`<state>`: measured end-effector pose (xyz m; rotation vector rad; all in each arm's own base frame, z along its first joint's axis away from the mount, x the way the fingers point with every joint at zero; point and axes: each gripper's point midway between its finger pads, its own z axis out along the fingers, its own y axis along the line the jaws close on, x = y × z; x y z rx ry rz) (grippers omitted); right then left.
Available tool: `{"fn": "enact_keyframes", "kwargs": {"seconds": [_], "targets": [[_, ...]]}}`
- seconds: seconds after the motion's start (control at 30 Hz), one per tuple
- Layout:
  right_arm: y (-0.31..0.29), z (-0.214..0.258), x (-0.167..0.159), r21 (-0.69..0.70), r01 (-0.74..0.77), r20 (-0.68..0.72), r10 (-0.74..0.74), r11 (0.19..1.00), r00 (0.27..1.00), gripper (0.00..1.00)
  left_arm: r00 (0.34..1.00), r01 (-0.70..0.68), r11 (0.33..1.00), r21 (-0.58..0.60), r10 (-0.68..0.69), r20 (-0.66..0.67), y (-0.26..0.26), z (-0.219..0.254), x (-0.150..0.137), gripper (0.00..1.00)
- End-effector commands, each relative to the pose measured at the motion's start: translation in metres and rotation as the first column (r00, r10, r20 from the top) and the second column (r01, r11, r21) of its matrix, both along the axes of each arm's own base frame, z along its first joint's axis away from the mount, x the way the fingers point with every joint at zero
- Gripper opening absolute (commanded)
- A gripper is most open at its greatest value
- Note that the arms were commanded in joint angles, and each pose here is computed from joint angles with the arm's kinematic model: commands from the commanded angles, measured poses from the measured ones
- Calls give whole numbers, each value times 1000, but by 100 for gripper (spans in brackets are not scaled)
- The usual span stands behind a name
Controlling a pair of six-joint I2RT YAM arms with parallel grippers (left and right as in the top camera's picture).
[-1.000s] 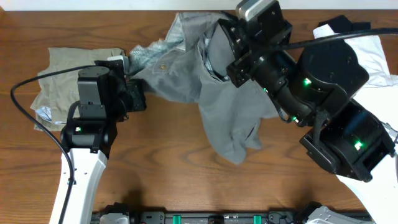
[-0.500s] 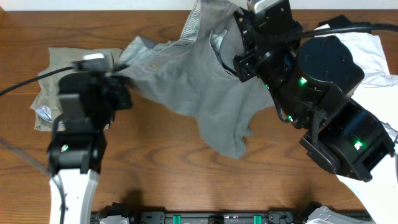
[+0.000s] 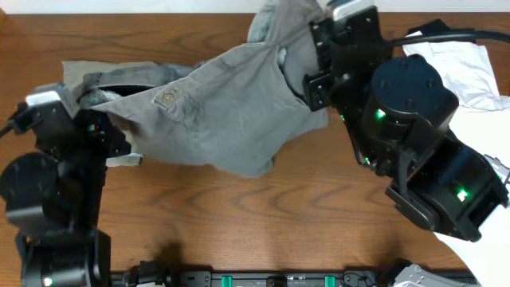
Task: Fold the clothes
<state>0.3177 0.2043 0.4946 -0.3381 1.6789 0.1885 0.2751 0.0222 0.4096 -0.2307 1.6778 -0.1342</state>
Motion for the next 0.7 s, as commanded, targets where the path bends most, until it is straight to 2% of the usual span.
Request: {"fn": "enact_keyframes", "kwargs": {"seconds": [0.0,0.1,0.27,0.37,0.5,0.53,0.57,0.6,0.67], "targets": [[-47,29,-11,102,184,41,-189,978,981,1,999,-28,999,23,28,39,5,15,-4,6],[-64,27,-9,87,277,41,-282,957,959,1,999,-27,999,19,27,20,7,10,11,6],[-84,8,10,77,408,-9,-409,910,913,1,999,8,1000,5,-8,-41,8,-13,60,6],[-102,-13,33,83,495,-71,-490,865,869,1,997,59,998,-6,-59,-58,4,-28,97,6],[-114,-54,76,18,532,-155,-523,847,838,1,986,128,991,-34,-131,-105,-5,-64,146,8],[-121,-67,90,-4,558,-178,-550,830,816,1,980,138,990,-42,-143,-136,-9,-79,157,14],[-126,-77,98,-18,578,-193,-570,816,799,1,974,149,988,-50,-155,-166,-13,-94,166,29],[-136,-90,110,-35,611,-209,-604,791,769,1,966,159,986,-58,-168,-197,-18,-109,174,39],[-157,-114,130,-46,681,-239,-670,731,703,1,947,180,981,-73,-193,-257,-28,-139,187,50]]}}
